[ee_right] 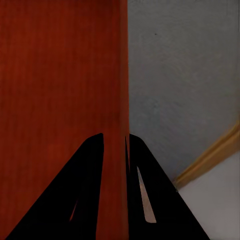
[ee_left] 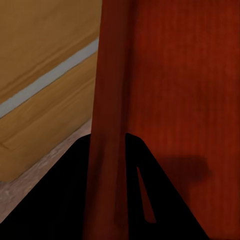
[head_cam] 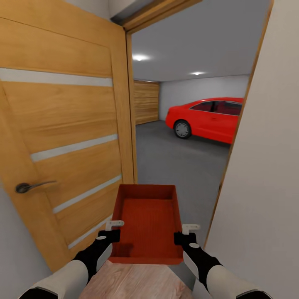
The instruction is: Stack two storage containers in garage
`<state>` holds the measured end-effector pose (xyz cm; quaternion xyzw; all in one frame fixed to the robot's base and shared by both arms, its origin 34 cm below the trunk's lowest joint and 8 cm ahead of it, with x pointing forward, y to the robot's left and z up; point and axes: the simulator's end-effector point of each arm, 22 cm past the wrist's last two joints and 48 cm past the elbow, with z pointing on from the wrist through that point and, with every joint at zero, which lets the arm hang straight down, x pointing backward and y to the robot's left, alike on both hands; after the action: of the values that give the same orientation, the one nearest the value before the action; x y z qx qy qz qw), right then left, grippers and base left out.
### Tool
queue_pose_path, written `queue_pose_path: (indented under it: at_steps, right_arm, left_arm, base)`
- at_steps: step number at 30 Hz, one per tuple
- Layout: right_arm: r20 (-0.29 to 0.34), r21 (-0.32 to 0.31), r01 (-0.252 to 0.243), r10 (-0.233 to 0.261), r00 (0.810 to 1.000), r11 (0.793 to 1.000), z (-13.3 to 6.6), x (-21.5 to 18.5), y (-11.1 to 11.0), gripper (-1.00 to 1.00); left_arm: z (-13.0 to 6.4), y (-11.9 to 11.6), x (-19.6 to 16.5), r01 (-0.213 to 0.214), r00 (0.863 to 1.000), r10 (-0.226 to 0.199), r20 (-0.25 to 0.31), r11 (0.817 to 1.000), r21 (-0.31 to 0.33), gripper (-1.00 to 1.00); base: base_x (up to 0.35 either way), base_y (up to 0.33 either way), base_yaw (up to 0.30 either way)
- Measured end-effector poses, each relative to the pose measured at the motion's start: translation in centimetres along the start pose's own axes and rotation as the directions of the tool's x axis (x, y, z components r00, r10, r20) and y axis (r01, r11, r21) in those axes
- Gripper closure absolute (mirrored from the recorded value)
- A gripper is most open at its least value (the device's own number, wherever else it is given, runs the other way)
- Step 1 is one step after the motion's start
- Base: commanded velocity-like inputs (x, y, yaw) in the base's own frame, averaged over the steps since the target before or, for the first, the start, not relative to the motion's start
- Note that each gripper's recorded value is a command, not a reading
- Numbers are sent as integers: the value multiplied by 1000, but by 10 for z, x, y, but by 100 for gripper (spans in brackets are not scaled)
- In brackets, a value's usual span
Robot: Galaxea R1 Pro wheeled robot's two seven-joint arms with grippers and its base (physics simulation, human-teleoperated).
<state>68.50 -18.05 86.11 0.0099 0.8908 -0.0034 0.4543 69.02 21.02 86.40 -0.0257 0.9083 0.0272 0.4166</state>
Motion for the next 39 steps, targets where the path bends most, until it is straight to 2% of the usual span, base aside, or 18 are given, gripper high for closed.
queue_pose_path:
  at_steps: [18, 28, 39]
  right_arm:
    - [-1, 1, -1, 1, 1000, 1000, 0, 0, 0, 100]
    - [-1, 0, -1, 1, 1000, 1000, 0, 0, 0, 100]
    - [-2, 1, -2, 2, 1000, 1000, 0, 1, 0, 100]
  left_arm:
    - [0, 0, 0, -2, 1000, 2, -1, 1000, 0, 100]
    - [0, 0, 0, -2, 1000, 2, -1, 1000, -1, 100]
    - [0, 0, 0, -2, 1000, 2, -2, 1000, 0, 100]
  base:
    - [298, 213, -281]
    - [291, 230, -71]
    - [290, 230, -268]
